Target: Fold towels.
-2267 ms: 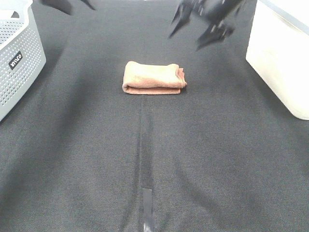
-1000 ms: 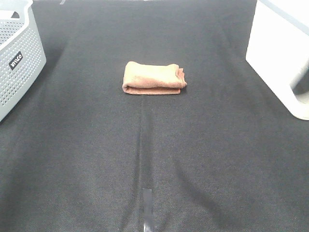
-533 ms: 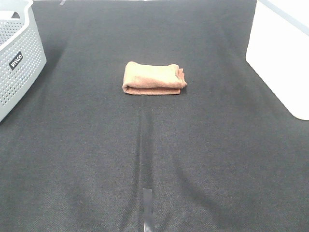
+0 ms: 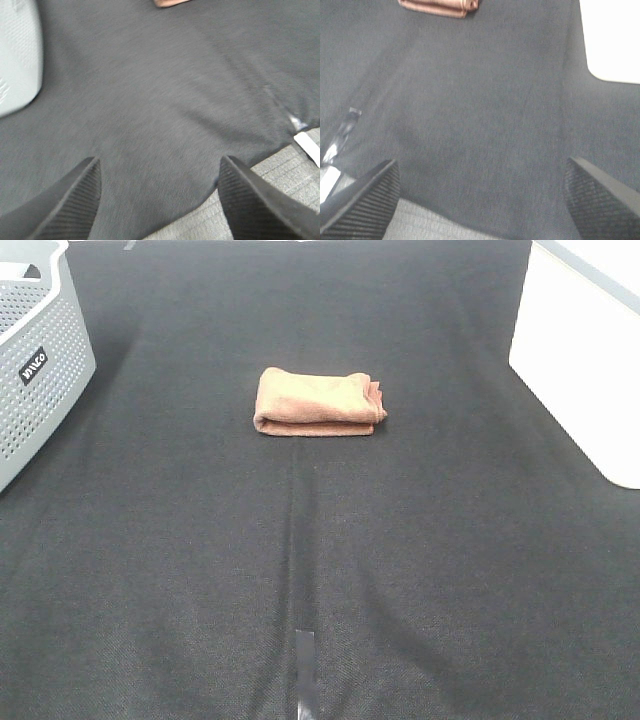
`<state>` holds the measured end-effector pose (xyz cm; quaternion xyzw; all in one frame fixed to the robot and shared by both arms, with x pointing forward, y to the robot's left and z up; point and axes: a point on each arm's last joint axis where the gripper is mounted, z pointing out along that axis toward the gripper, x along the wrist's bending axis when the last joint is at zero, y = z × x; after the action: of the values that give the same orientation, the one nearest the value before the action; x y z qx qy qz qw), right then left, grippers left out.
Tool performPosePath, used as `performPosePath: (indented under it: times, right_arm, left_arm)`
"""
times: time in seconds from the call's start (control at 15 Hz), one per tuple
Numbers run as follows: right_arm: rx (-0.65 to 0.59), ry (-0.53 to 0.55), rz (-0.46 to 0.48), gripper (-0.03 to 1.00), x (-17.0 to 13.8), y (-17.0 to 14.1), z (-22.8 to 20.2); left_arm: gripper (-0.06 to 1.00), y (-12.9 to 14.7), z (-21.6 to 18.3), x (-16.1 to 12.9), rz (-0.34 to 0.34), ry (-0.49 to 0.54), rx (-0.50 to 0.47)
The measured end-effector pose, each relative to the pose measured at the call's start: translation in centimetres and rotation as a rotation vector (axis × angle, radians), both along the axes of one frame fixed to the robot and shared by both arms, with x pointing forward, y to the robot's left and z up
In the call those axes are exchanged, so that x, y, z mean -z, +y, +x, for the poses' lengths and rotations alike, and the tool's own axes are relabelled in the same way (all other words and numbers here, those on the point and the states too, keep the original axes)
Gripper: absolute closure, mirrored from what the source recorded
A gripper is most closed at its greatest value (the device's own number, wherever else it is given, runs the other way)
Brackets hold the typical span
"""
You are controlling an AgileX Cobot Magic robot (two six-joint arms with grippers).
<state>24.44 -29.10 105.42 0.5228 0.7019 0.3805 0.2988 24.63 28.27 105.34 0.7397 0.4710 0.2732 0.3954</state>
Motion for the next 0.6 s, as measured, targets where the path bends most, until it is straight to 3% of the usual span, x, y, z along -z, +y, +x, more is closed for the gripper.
performPosePath:
  times: [0.6]
  right_arm:
    - [0.000,0.000,0.000,0.13,0.00,0.00,0.00]
  left_arm:
    - [0.30,-0.02,0.05,0.00,0.000,-0.006,0.002]
